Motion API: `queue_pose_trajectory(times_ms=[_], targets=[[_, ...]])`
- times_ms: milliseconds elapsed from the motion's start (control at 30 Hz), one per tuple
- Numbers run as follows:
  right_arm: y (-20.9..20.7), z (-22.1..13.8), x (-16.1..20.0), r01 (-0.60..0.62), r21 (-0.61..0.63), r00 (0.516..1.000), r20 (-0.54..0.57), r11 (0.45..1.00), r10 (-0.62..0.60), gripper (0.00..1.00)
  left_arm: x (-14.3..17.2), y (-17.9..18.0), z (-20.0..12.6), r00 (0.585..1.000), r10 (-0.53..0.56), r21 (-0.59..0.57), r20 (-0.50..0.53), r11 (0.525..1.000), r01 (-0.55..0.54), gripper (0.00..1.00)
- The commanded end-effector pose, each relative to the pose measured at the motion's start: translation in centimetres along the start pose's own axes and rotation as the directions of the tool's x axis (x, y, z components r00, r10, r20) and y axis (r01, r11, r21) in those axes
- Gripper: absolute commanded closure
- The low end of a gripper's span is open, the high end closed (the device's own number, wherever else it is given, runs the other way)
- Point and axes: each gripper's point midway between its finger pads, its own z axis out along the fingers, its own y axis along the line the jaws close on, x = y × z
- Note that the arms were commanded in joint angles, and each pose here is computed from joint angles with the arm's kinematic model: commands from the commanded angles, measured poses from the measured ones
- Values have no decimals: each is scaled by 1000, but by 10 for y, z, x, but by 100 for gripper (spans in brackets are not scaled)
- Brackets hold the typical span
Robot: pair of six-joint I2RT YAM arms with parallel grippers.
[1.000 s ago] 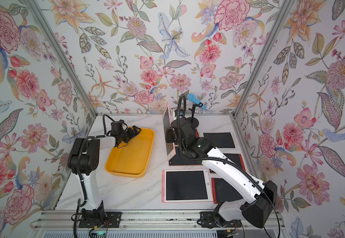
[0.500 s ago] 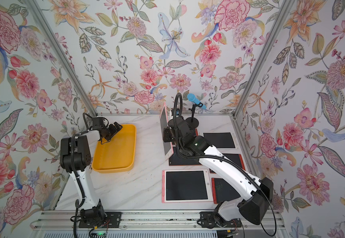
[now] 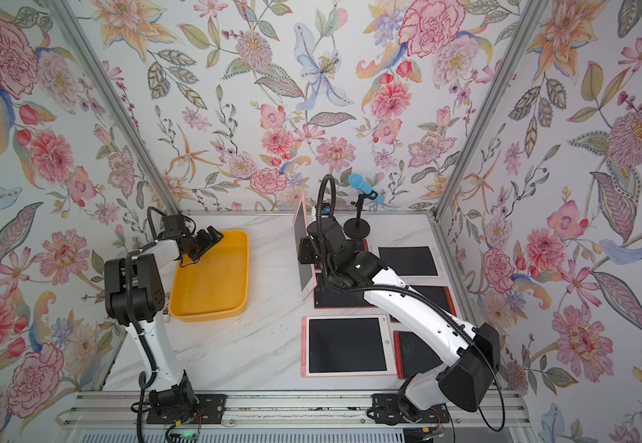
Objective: Take out the writing tablet from the storage box
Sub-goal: Place the writing tablet at the center of the board.
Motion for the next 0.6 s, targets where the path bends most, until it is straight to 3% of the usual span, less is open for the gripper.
queue_pose_trajectory(times_ms=[0,200,367,567], targets=[[16,19,-3,-81,-37,997,6,996,82,100,-15,-27,-32,998,27,66,60,997,-31,1],[20,63,23,-179,-66,983,-55,982,176,100,-1,-40,-50,997,36,99,63,994,-42,1],[13,87,39,-336,-133,941,-88,933,326,100,15,-39,-57,998,41,105,49,993,-46,1],[-3,119,66,-373,-102,921,-157,922,356,100,30,-35,-57,999,28,98,35,995,-31,1]])
